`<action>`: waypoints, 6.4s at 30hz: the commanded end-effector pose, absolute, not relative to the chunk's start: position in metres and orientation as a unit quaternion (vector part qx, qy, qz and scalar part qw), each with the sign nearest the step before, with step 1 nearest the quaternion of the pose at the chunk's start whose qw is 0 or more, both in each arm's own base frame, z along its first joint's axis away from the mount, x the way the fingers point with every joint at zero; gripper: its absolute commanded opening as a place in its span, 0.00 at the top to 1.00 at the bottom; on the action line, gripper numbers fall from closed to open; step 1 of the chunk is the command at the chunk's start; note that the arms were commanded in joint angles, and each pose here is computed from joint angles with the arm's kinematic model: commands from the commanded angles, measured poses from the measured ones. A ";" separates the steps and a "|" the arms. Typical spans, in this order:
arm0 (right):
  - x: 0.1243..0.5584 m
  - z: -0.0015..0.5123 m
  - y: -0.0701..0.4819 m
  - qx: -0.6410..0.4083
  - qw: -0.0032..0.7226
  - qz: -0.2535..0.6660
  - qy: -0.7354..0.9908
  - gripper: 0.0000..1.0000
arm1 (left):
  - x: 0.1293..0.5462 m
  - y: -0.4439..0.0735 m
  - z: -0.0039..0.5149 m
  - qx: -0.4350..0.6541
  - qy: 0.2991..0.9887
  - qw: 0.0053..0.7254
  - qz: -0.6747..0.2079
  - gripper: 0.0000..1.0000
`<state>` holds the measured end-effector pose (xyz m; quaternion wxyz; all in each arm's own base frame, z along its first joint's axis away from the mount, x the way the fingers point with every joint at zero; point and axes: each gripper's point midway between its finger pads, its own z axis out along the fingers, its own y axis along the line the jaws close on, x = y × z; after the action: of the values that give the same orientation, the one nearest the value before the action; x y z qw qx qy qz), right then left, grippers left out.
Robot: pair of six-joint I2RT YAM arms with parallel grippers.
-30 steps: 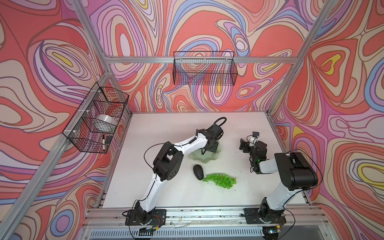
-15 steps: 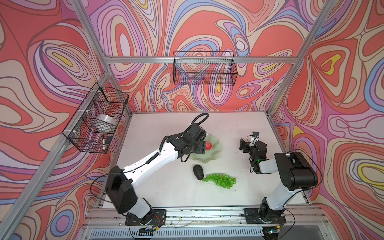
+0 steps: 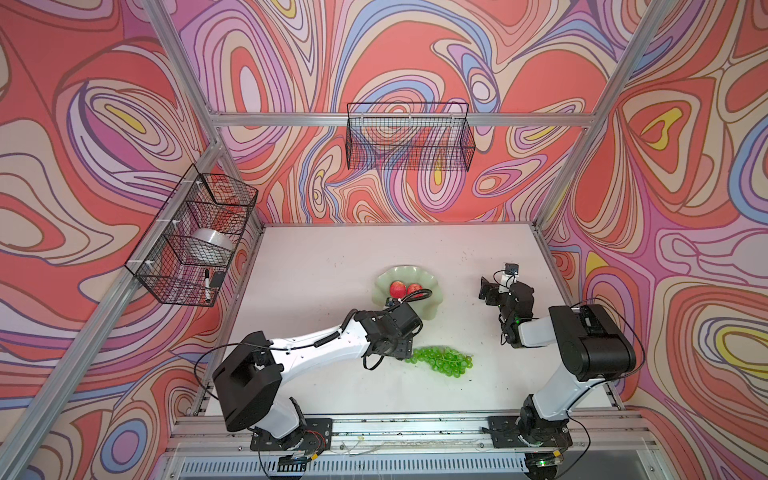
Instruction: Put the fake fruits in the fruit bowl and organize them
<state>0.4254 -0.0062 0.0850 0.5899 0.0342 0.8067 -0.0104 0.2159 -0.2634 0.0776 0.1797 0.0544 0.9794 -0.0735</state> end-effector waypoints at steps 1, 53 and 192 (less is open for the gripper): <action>0.429 0.092 -0.008 0.036 0.598 -0.013 0.801 0.02 | 0.228 -0.275 0.074 0.026 0.977 0.194 -0.079 0.15; 0.429 0.092 -0.008 0.035 0.598 -0.013 0.801 0.01 | 0.348 -0.276 0.091 0.017 0.974 0.220 -0.052 0.59; 0.429 0.092 -0.008 0.036 0.598 -0.014 0.801 0.02 | 0.174 -0.451 0.079 0.613 0.669 0.315 -0.278 0.18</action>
<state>0.4254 -0.0062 0.0848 0.5897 0.0343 0.8068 -0.0105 0.1762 -0.4378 0.0691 0.3182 0.6197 0.6735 -0.2472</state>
